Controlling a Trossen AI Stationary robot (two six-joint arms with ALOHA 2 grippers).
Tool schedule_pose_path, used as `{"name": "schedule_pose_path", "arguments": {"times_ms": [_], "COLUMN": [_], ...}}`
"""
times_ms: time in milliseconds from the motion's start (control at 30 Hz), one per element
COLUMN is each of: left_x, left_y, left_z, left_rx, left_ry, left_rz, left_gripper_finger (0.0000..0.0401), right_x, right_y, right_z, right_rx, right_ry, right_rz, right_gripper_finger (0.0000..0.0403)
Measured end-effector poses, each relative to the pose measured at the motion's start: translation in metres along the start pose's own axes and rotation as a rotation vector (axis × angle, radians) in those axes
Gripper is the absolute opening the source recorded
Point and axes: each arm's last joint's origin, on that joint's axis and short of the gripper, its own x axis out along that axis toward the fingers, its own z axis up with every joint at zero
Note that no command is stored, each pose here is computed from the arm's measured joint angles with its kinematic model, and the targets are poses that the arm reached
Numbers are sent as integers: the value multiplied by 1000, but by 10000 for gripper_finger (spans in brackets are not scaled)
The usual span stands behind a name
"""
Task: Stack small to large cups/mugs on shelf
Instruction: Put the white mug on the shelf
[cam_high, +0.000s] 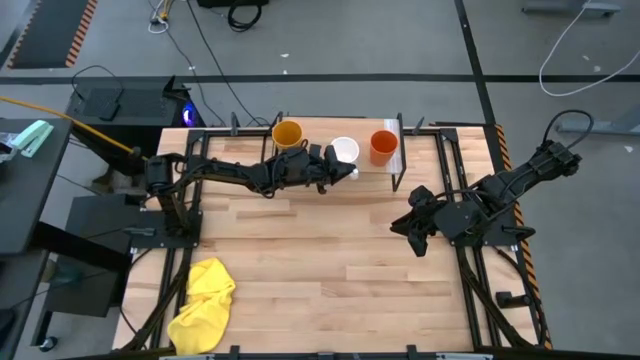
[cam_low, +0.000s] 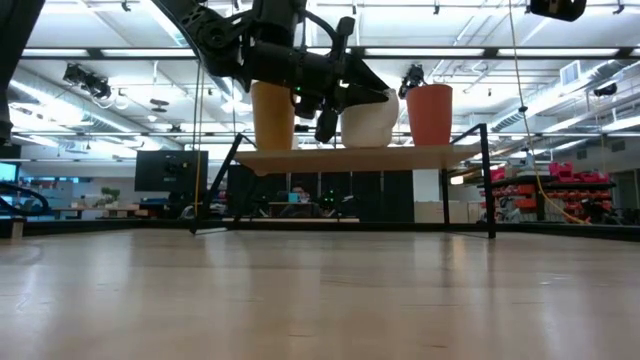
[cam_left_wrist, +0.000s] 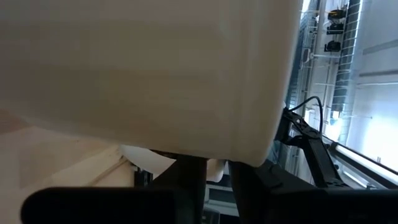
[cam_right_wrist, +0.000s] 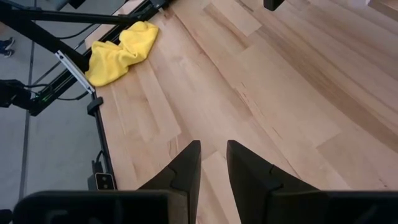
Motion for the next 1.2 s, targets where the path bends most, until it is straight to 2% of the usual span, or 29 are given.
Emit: {"name": "schedule_pose_path", "arguments": {"times_ms": [467, 1200], "left_x": [0, 0], "left_y": [-5, -4], "left_z": [4, 3], "left_rx": [-1, 10], "left_ry": [-13, -11], "left_rz": [-51, -43], "left_gripper_finger": [77, 82], "right_x": [0, 0], "right_y": [0, 0], "right_z": [0, 0], "right_rx": [0, 4], "right_ry": [0, 0], "right_rz": [0, 0], "right_gripper_finger": [86, 86]}}
